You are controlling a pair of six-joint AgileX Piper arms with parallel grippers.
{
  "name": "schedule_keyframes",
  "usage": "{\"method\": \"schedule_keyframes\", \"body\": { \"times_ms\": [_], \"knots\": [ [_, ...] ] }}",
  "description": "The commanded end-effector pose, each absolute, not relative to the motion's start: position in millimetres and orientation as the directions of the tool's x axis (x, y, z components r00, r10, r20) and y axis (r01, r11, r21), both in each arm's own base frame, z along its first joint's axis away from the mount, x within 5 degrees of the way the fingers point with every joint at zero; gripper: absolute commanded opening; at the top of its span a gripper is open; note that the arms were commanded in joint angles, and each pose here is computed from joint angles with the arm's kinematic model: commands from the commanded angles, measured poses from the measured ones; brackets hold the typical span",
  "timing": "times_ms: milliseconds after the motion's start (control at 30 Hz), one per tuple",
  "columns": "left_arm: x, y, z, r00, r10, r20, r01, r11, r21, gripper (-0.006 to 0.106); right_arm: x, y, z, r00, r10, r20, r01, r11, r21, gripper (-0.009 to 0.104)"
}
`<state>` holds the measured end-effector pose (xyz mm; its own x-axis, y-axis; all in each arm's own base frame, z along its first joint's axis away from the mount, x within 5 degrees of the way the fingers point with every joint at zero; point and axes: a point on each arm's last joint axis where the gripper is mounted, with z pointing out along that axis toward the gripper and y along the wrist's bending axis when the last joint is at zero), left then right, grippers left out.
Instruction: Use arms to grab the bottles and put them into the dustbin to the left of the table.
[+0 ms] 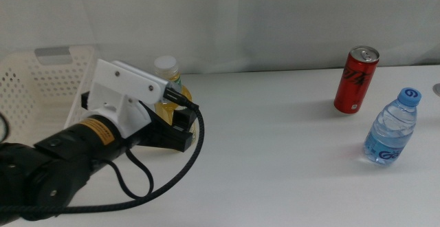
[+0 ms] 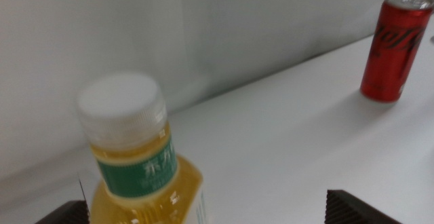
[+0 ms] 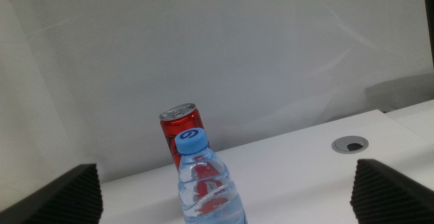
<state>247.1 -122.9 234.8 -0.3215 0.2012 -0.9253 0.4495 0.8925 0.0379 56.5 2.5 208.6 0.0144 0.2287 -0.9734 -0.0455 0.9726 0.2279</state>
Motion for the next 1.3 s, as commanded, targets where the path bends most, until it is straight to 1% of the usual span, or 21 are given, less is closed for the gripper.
{"method": "schedule_keyframes", "body": {
  "times_ms": [0,200,267,333,400,567,633,700,833,1033,1267],
  "knots": [
    [252.4,-128.1,225.7,-0.333,0.18,-0.926,0.444,0.896,0.014,0.092,55.6,2.1,198.7,0.02,0.221,-0.975,-0.04,0.975,0.22,0.103],
    [260.3,-132.0,197.7,-0.411,0.217,-0.886,0.443,0.897,0.015,0.092,55.6,2.1,198.8,0.021,0.221,-0.975,-0.04,0.975,0.22,0.103],
    [261.5,-131.8,190.0,-0.438,0.211,-0.874,0.429,0.903,0.003,0.092,55.6,2.1,198.8,0.021,0.221,-0.975,-0.04,0.975,0.22,0.103],
    [261.0,-129.8,183.6,-0.441,0.202,-0.874,0.411,0.911,0.003,0.092,55.6,2.1,198.8,0.021,0.221,-0.975,-0.04,0.975,0.22,0.103],
    [261.0,-125.8,176.9,-0.439,0.2,-0.876,0.383,0.924,0.019,0.092,55.6,2.1,198.8,0.021,0.221,-0.975,-0.04,0.975,0.22,0.103],
    [266.9,-115.7,164.7,-0.452,0.186,-0.872,0.319,0.947,0.036,0.092,55.6,2.1,198.8,0.021,0.221,-0.975,-0.04,0.975,0.22,0.103],
    [270.4,-113.7,159.5,-0.448,0.187,-0.874,0.309,0.95,0.045,0.092,55.6,2.1,198.8,0.021,0.221,-0.975,-0.04,0.975,0.22,0.103],
    [277.5,-114.6,147.6,-0.404,0.194,-0.894,0.296,0.952,0.073,0.092,55.6,2.1,198.8,0.021,0.221,-0.975,-0.04,0.975,0.22,0.103],
    [282.4,-115.7,136.8,-0.386,0.202,-0.9,0.291,0.953,0.089,0.092,55.6,2.1,198.8,0.021,0.221,-0.975,-0.04,0.975,0.22,0.103],
    [283.1,-121.9,130.1,-0.338,0.267,-0.902,0.368,0.92,0.135,0.092,55.6,2.1,198.8,0.021,0.221,-0.975,-0.04,0.975,0.22,0.103],
    [299.3,-128.9,126.9,-0.322,0.256,-0.912,0.361,0.923,0.131,0.092,55.6,2.1,198.8,0.021,0.223,-0.975,-0.041,0.974,0.222,0.103]
  ]
}}
